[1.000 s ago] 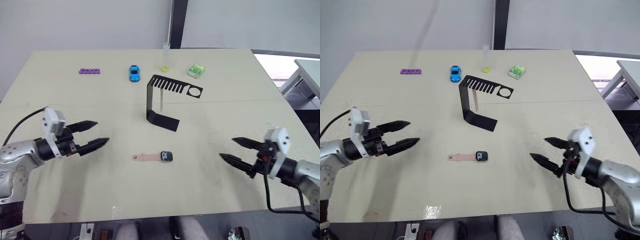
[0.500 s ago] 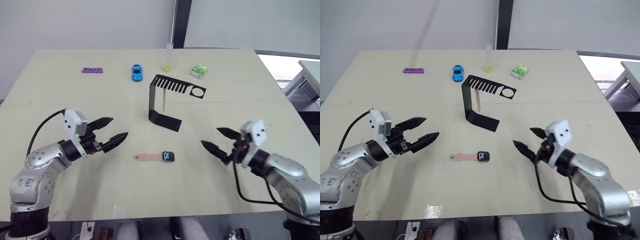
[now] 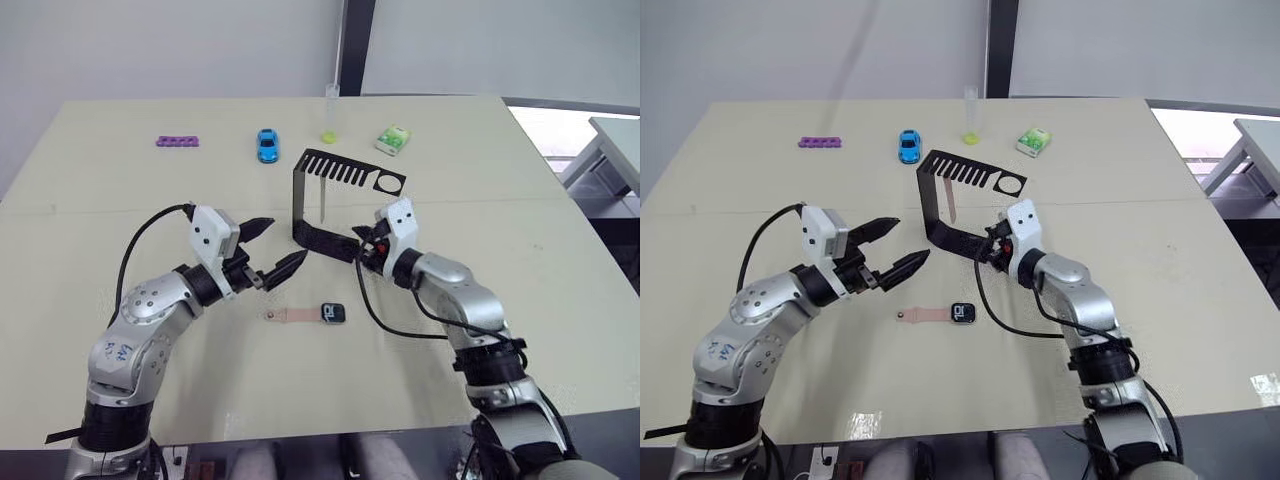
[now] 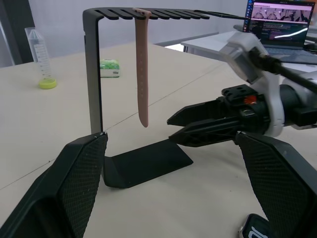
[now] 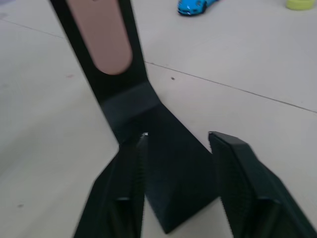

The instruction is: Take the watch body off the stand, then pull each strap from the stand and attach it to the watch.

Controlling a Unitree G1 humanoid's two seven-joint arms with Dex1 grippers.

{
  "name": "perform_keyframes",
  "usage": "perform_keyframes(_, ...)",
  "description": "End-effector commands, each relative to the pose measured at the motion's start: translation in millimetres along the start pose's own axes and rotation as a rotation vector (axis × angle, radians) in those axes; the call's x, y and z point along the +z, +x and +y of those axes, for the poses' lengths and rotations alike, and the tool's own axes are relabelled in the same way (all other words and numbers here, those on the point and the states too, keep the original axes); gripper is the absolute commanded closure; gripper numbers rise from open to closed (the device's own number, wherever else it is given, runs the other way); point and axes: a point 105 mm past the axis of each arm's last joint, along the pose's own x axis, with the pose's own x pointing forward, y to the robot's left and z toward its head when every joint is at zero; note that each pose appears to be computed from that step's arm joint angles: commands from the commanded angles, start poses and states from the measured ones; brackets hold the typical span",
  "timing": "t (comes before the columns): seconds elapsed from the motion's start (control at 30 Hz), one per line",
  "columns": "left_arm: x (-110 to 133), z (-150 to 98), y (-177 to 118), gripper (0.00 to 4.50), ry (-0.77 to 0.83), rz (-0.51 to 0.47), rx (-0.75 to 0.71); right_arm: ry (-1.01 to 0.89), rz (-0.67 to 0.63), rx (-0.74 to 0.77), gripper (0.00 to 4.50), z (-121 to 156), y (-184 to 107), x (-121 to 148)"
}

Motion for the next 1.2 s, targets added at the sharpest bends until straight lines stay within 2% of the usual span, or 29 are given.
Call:
perform_keyframes(0.03, 14.4, -5.8, 2.7, 0.0, 0.044, -0.044, 0.001, -0.01, -0.016, -0.037, 4.33, -6.1, 4.7, 3.0)
perform_keyframes(0.13, 15.0, -5.6, 4.2, 0.0, 0.046, -0.043, 0.007, 0.005, 0.01, -0.023, 4.45, -5.2, 9.9, -1.5)
perform_keyframes(0.27, 14.8, -11.4, 12.2, 0.0, 0.054, -0.047, -0.009, 0.056, 0.147, -0.046, 4.45, -10.2, 11.4, -37.2)
perform_keyframes(0.33, 16.1, -14.8, 17.7, 0.0, 0.056, -0.055, -0.015, 0.053, 0.17, -0.07, 4.45, -13.7, 10.6, -44.1)
perform_keyframes(0.53, 13.3, -25.9, 33.3, 0.0, 0.063, -0.055, -0.021, 0.03, 0.129, -0.038, 4.45, -7.2, 12.2, -34.3)
perform_keyframes(0.83, 9.3, -12.0, 51.1, 0.0, 0.051, -0.078, 0.175, 0.003, 0.118, -0.021, 4.45, -3.9, 12.6, -28.7)
perform_keyframes(0.93, 5.4, -10.2, 58.2, 0.89, 0.062, -0.07, 0.182, -0.004, 0.121, -0.022, 4.5, -5.7, 11.5, -28.8)
perform_keyframes(1.03, -4.0, -8.6, 67.5, 2.3, 0.073, -0.022, 0.173, -0.009, 0.126, -0.018, 4.5, -5.9, 10.7, -29.8)
perform_keyframes(1.2, -2.1, -5.0, 80.7, 2.3, 0.057, -0.033, 0.202, -0.015, 0.131, 0.008, 4.5, 1.4, 9.0, -30.1)
